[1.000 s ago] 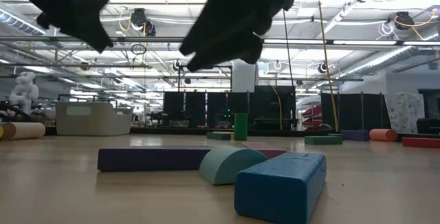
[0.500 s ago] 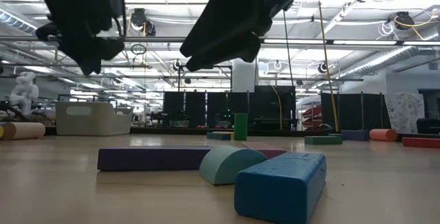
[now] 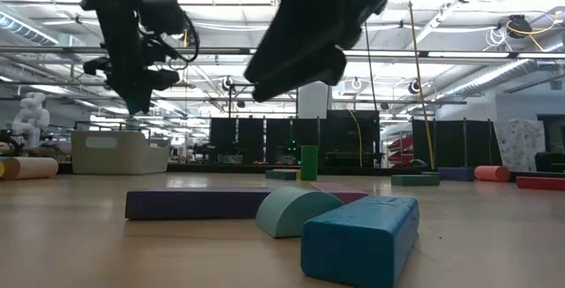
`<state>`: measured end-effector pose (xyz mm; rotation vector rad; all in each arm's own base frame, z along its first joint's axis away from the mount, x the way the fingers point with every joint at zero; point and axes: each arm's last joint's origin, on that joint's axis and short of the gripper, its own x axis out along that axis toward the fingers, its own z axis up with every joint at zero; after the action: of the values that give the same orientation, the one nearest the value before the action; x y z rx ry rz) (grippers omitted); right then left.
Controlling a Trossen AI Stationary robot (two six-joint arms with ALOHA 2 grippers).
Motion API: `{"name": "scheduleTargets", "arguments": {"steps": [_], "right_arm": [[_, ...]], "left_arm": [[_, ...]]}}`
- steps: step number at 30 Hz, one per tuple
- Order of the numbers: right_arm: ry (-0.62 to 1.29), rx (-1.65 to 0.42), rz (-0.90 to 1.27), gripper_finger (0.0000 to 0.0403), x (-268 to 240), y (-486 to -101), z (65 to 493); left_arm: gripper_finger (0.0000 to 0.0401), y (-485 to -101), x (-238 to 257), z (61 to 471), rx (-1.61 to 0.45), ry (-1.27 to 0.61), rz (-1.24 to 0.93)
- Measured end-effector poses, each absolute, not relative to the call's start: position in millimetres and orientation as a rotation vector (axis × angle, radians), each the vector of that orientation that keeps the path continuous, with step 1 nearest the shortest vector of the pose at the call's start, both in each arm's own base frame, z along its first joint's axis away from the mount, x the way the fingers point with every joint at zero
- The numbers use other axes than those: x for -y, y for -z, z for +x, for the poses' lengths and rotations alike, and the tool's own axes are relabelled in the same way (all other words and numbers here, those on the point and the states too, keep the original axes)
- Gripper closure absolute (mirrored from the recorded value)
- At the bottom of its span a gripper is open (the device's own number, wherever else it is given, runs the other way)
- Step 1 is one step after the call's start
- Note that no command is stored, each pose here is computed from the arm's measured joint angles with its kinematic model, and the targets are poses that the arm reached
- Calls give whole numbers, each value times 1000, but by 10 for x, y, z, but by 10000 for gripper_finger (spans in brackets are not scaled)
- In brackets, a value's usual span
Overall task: Sort blocks by size
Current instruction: Put the blue half-circle block into the gray bin, then put the light blue half-circle block into the gray bin
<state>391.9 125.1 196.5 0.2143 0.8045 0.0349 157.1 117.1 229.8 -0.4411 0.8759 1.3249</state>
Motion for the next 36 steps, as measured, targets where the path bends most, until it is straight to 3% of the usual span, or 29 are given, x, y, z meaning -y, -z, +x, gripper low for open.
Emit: {"name": "scheduleTargets", "arguments": {"steps": [7,17,31,36], "right_arm": [[-17,-832,206,234,-1361,-1943,3856],[-21,-826,166,230,-1373,-1943,3851],[-37,-823,143,196,-1400,-1946,3844],[-53,-833,124,197,-1424,-1838,3881]], "left_arm": [[305,-2148,-1441,1482,-988,-1348,-516],[302,-1856,-1685,1577,-1092,-1232,-590],[227,-1787,-1735,1628,-1099,-1213,-571],[222,-1845,-1702,1637,-1093,-1156,-567]]}}
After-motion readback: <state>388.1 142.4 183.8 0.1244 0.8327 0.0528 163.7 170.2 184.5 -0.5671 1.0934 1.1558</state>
